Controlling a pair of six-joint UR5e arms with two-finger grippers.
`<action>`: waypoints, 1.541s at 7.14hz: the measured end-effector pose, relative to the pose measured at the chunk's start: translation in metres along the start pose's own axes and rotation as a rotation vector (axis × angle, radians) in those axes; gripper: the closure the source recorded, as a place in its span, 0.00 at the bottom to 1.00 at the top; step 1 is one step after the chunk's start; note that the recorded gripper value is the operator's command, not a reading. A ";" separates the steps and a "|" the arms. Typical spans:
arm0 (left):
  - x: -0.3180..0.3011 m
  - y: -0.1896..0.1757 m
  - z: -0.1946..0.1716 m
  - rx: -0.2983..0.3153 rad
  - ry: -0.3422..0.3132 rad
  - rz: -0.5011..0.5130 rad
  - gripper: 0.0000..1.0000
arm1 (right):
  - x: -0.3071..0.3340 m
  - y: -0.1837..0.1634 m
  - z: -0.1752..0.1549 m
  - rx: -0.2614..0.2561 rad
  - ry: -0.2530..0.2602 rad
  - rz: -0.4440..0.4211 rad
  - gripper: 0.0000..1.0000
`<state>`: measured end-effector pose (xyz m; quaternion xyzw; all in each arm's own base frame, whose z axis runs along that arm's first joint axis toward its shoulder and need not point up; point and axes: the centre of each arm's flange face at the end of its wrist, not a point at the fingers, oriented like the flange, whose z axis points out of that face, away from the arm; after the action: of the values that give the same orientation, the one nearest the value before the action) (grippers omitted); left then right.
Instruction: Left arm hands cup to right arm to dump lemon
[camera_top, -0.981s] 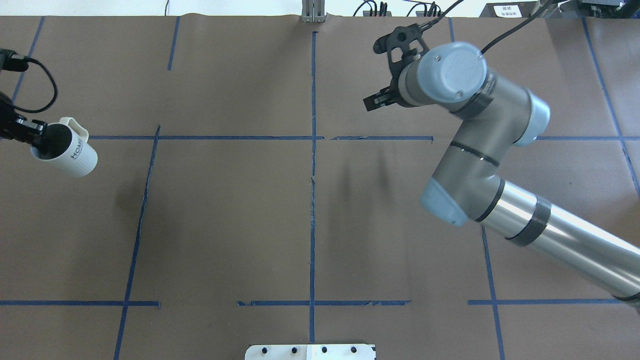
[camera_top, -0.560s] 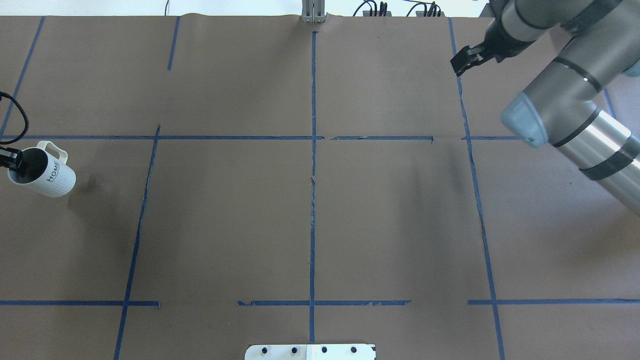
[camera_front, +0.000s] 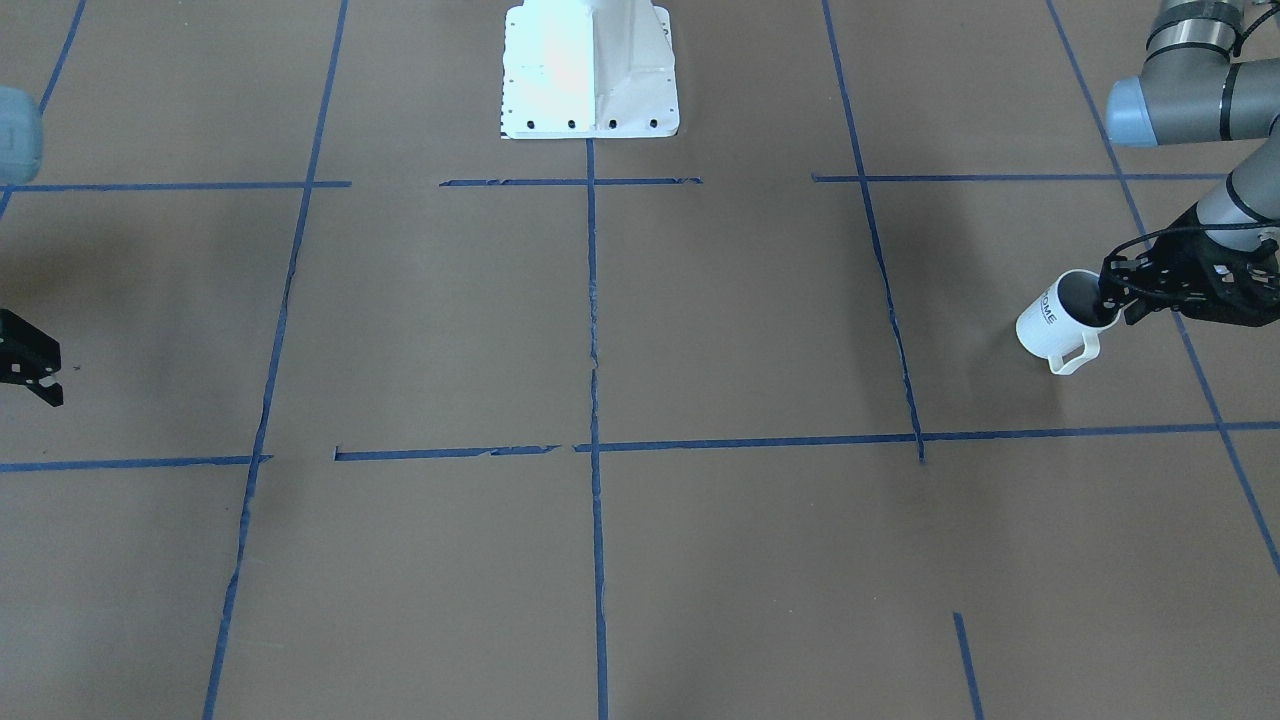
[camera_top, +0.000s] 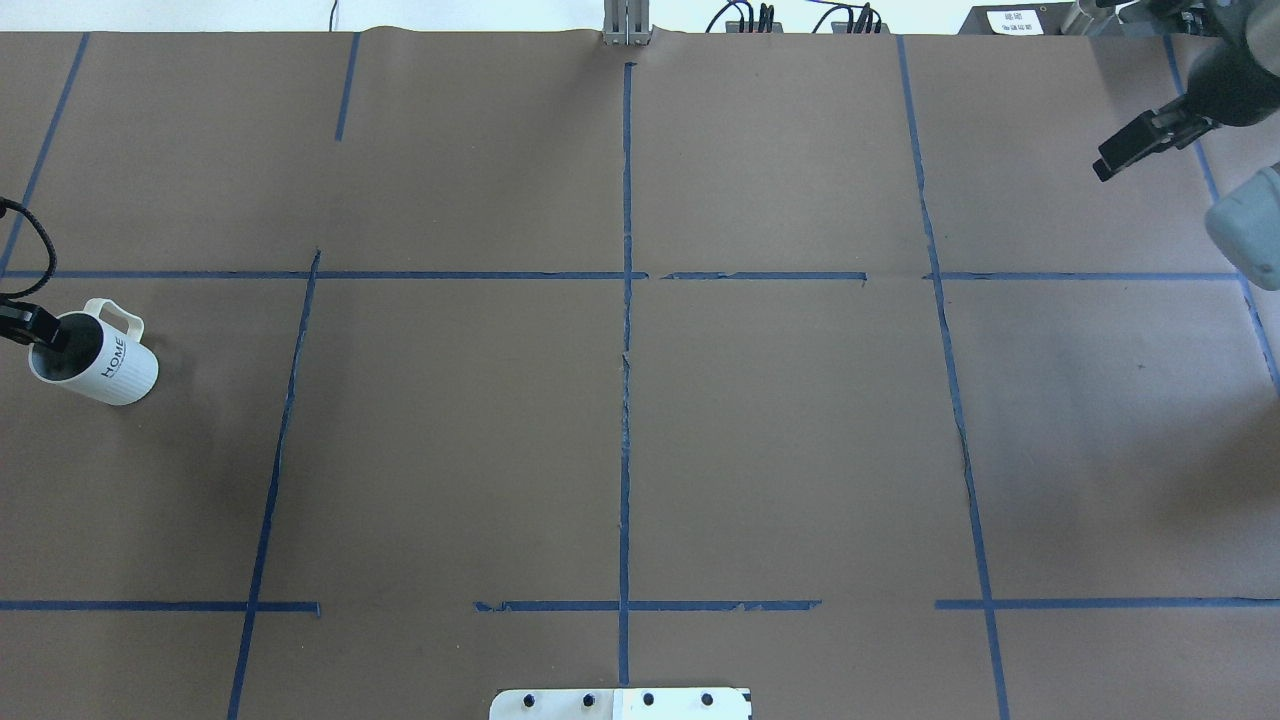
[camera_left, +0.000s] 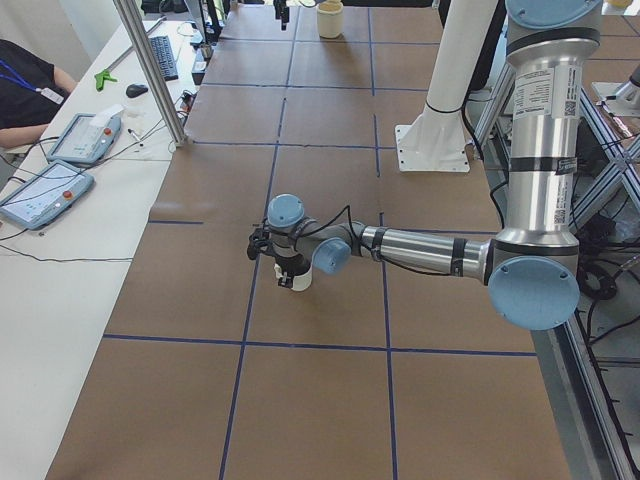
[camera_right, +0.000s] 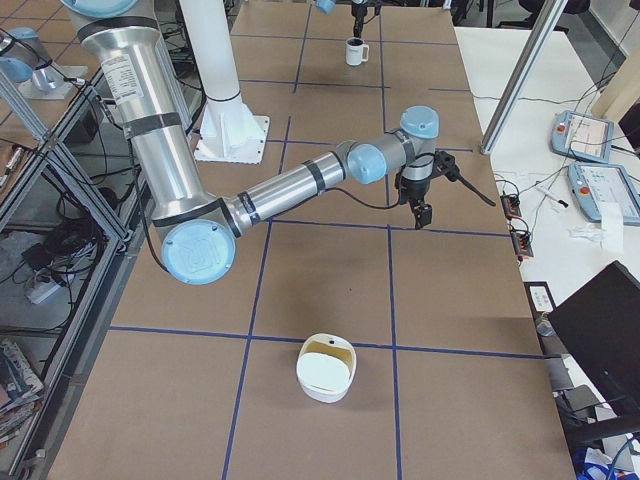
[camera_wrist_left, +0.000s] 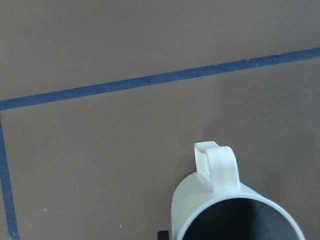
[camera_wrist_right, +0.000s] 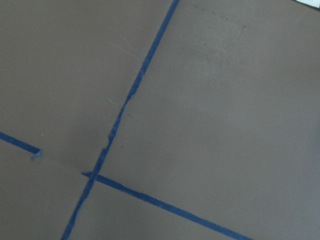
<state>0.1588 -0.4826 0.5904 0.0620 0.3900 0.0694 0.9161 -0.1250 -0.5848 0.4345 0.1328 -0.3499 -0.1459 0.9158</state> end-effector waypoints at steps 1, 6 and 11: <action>-0.007 -0.002 -0.008 0.003 0.007 -0.002 0.00 | 0.025 0.033 0.000 -0.019 -0.001 0.040 0.00; -0.119 -0.004 -0.095 -0.069 -0.007 0.042 0.00 | 0.136 0.215 -0.016 -0.090 -0.024 0.196 0.00; -0.165 0.049 -0.123 -0.041 -0.010 -0.039 0.00 | 0.154 0.257 -0.009 -0.120 -0.016 0.261 0.00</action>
<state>-0.0472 -0.4562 0.6310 0.0361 0.3850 0.0589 0.9203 0.0359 -0.4021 0.6097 0.0302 -0.3623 -0.0472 0.9304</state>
